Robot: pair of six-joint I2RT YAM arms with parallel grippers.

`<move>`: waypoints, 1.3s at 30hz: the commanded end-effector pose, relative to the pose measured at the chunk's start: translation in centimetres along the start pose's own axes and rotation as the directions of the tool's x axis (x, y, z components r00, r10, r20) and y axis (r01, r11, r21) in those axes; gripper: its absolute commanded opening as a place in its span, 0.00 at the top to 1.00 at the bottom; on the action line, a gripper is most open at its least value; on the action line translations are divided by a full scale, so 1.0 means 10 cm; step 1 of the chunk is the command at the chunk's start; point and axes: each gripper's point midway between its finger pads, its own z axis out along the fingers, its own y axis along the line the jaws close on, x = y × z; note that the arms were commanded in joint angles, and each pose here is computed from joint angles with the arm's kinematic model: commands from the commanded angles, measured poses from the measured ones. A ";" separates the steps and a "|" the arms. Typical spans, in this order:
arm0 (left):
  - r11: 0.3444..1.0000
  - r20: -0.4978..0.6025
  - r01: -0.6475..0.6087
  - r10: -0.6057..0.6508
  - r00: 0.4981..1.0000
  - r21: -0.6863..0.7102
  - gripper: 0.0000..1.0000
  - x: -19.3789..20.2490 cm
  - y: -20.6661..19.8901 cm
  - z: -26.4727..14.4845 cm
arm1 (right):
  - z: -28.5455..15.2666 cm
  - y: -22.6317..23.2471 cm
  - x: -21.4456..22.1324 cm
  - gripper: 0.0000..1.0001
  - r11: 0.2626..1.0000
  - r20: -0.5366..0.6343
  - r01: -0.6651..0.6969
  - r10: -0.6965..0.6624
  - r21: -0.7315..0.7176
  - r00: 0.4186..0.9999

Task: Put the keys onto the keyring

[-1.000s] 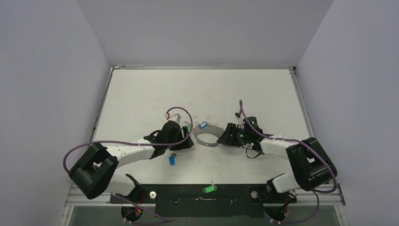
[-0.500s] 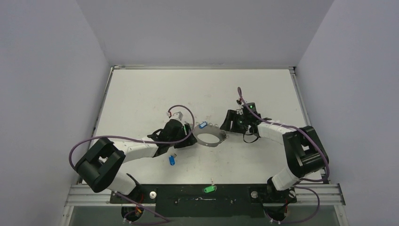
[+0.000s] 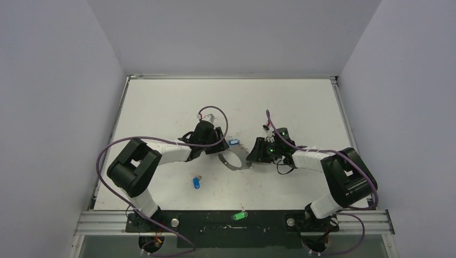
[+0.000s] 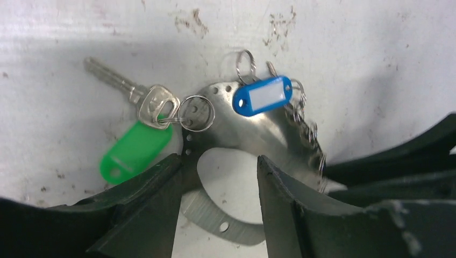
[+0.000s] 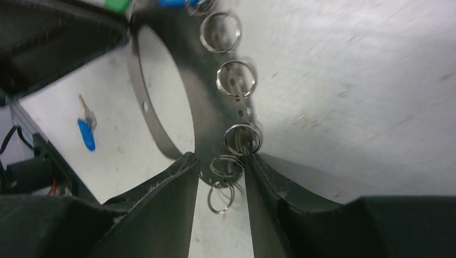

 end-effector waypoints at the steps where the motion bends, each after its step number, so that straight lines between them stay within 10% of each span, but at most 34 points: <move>1: 0.988 -0.077 -0.137 0.132 0.988 -0.065 0.50 -0.01 0.07 0.09 | -0.05 0.20 0.49 0.61 0.998 -0.130 -0.010 0.002 -0.060 0.991; 15: 0.969 -0.080 -0.222 0.214 0.974 -0.113 0.43 -0.15 -0.04 -0.35 | -0.36 0.22 0.06 0.32 0.995 -0.001 0.086 -0.086 0.044 0.996; 25: 0.998 -0.101 -0.042 0.038 0.994 -0.038 0.45 0.33 0.13 -0.44 | -0.07 0.21 0.23 0.45 0.999 -0.073 0.021 -0.024 -0.035 0.997; 39: 0.985 -0.206 -0.169 0.160 0.965 -0.026 0.48 0.23 -0.03 -0.02 | 0.05 0.52 0.48 0.55 0.991 -0.094 0.015 -0.028 -0.135 0.995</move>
